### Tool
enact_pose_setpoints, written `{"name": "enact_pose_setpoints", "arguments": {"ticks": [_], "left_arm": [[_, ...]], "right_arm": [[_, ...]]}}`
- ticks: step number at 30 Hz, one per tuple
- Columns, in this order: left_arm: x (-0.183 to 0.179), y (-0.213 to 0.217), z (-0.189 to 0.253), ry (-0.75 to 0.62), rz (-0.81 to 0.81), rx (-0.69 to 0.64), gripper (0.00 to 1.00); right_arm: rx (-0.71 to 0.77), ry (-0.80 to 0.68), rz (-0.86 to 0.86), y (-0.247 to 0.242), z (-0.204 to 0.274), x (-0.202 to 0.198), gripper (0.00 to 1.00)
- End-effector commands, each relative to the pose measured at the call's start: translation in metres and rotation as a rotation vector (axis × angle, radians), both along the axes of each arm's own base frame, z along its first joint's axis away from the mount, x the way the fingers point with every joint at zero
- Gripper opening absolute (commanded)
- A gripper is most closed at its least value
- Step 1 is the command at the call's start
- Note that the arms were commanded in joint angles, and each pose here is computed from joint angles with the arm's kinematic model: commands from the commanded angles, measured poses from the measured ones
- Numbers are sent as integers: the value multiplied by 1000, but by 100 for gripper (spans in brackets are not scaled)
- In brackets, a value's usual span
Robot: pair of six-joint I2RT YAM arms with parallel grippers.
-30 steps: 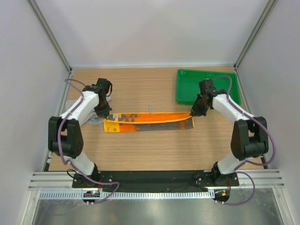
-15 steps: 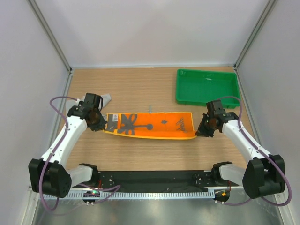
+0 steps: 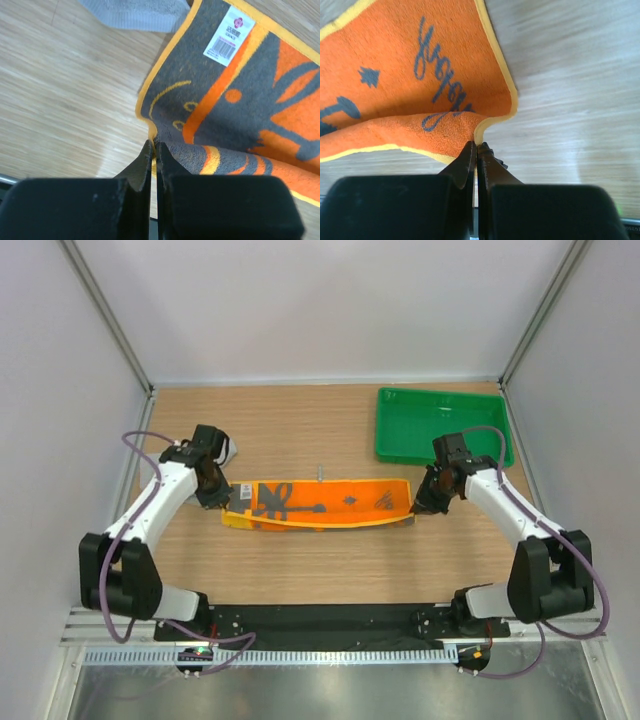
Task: Roll the towels
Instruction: Fold the towel
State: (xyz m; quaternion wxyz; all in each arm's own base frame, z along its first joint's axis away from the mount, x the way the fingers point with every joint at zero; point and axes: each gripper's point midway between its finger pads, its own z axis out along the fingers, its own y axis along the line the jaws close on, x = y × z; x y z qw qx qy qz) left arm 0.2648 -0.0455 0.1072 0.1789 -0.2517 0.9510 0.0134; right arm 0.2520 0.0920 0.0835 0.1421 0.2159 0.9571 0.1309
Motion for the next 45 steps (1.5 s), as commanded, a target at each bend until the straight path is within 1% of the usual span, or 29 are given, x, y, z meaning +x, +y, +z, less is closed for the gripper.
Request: {"name": "enact_pose_setpoints", "arguments": {"ticks": [1,3,4,6,11,14,18,21,22,23,24,26,27,28,29,30,31,32,33,35,36,37,38,39,40,41,42,43,45], "left_arm": [[28,5,5,-37,-8,44,0],[38,5,-4,-7,-14,60,1],[48,3,1,-20,-17,62,0],[55,4,-10,31,-23,78,0],[83,3,-9,23,-21,85,0],[91,7,-16,48,-16,102,0],[106,13,-18,55,-1,122,0],[111,19,-29,91,9,126,0],[115,23,-31,96,17,123,0],[116,24,-37,113,15,128,1],[116,26,-42,131,16,130,6],[121,30,-46,143,28,134,17],[122,30,-46,144,30,129,26],[123,30,-44,139,36,124,33],[123,29,-41,133,36,118,39],[123,29,-32,110,41,111,51],[123,29,-26,90,43,109,59],[121,29,-14,61,47,107,77],[120,31,-7,41,53,112,83],[115,36,7,9,64,131,86],[110,37,13,1,68,138,90],[106,38,26,-34,75,137,92],[102,40,30,-48,81,141,92],[93,41,26,-36,87,140,92],[87,40,26,-38,87,135,92],[84,38,35,-80,92,119,92],[77,36,32,-76,91,106,92],[64,32,21,-54,80,102,92],[55,26,20,-91,76,87,91]], "right_arm": [[7,-61,18,5,12,33,1],[1,-58,19,6,11,41,1],[0,-50,16,6,8,47,1],[1,-44,21,9,6,55,1],[-5,-17,27,12,-4,76,1],[-8,-20,23,12,-5,87,1],[-20,19,20,10,-19,97,1],[-32,25,5,4,-21,105,1],[-37,32,-4,2,-23,107,4],[-43,32,-18,-3,-24,110,9],[-43,37,-29,-6,-25,112,37],[-36,33,-44,-9,-24,119,56],[-32,30,-48,-8,-23,121,68],[-29,17,-48,-8,-18,125,72],[-28,8,-48,-8,-14,128,73],[-31,4,-49,-9,-10,128,77],[-33,-17,-46,-9,-1,131,77],[-43,-41,-52,-12,8,131,80],[-51,-61,-55,-14,15,131,81],[-73,-76,-62,-19,23,126,81],[-93,-113,-71,-24,36,124,84],[-106,-118,-74,-27,38,120,84],[-110,-134,-72,-28,43,117,85],[-108,-168,-69,-28,54,114,85],[-90,-160,-59,-26,51,105,86],[-67,-177,-51,-22,51,102,86],[-42,-178,-37,-18,49,96,86],[-7,-161,-21,-12,43,80,87],[26,-164,-8,-7,35,71,86]]}}
